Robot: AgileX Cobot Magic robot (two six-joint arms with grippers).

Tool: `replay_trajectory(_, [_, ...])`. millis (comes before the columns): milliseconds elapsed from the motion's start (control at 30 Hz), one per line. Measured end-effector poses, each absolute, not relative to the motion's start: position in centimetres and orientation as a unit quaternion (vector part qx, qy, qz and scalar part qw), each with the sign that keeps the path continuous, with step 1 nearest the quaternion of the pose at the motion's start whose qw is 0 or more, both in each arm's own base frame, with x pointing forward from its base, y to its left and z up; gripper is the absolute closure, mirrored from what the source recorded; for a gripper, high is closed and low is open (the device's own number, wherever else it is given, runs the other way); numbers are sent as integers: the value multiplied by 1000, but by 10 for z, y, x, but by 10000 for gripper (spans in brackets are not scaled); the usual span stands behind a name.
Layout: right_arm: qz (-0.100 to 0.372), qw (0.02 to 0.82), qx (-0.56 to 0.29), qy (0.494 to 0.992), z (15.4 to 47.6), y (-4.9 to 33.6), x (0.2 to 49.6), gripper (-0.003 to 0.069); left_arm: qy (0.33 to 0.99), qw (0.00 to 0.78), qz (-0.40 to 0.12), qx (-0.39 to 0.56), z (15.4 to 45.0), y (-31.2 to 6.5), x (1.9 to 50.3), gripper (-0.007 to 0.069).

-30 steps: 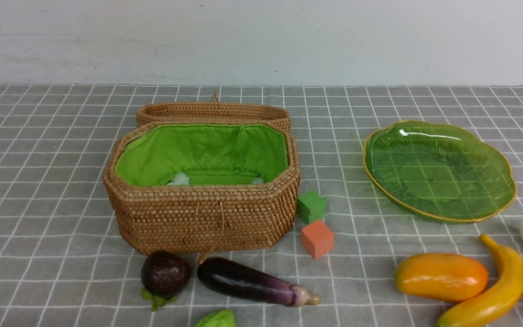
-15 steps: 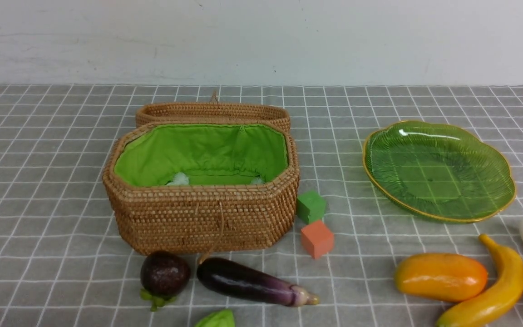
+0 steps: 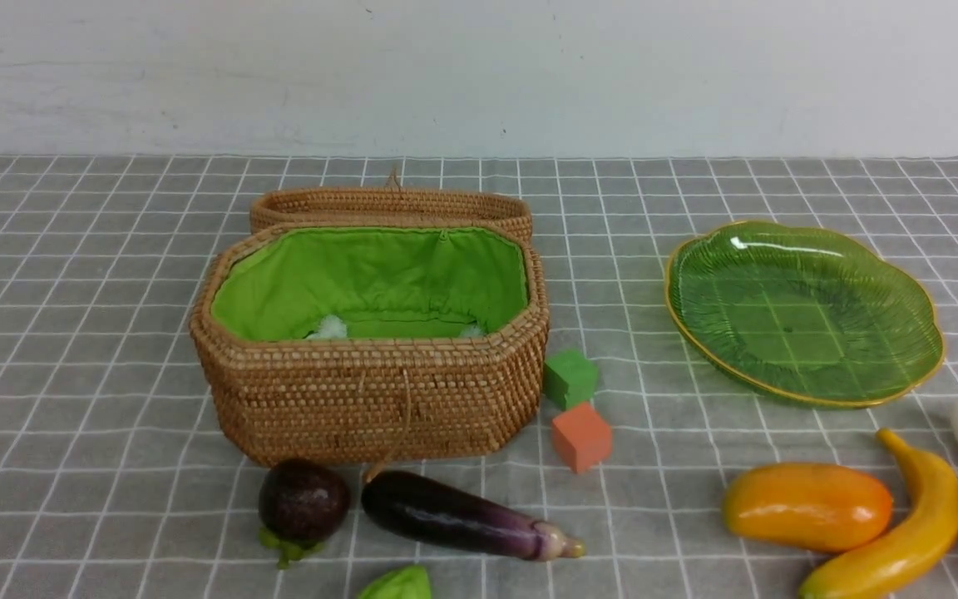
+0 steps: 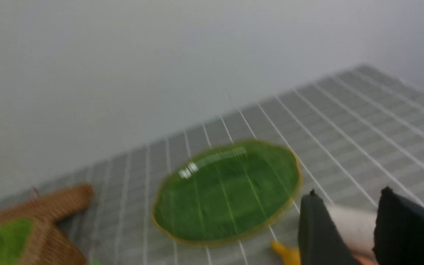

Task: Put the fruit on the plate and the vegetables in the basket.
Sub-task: Use the right arm to grab a potato and put it into the left basket

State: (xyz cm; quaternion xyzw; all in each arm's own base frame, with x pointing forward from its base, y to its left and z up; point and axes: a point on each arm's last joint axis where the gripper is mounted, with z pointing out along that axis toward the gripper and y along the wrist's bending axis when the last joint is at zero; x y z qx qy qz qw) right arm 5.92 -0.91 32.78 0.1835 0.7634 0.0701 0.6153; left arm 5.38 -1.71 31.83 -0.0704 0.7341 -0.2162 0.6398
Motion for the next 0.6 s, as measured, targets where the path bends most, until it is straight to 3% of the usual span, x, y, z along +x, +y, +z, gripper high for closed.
replay_trajectory(133, [39,513,197,834,318,-13,83,418,801,556,-221,-38,319,-27,74,386])
replay_trajectory(400, [28,474,176,862,312,-11,94,417,843,486,-233,10,307,-41,90,386])
replay_trajectory(600, [8,305,201,931,297,-10,129,379,863,430,-265,-1,300,-49,92,386])
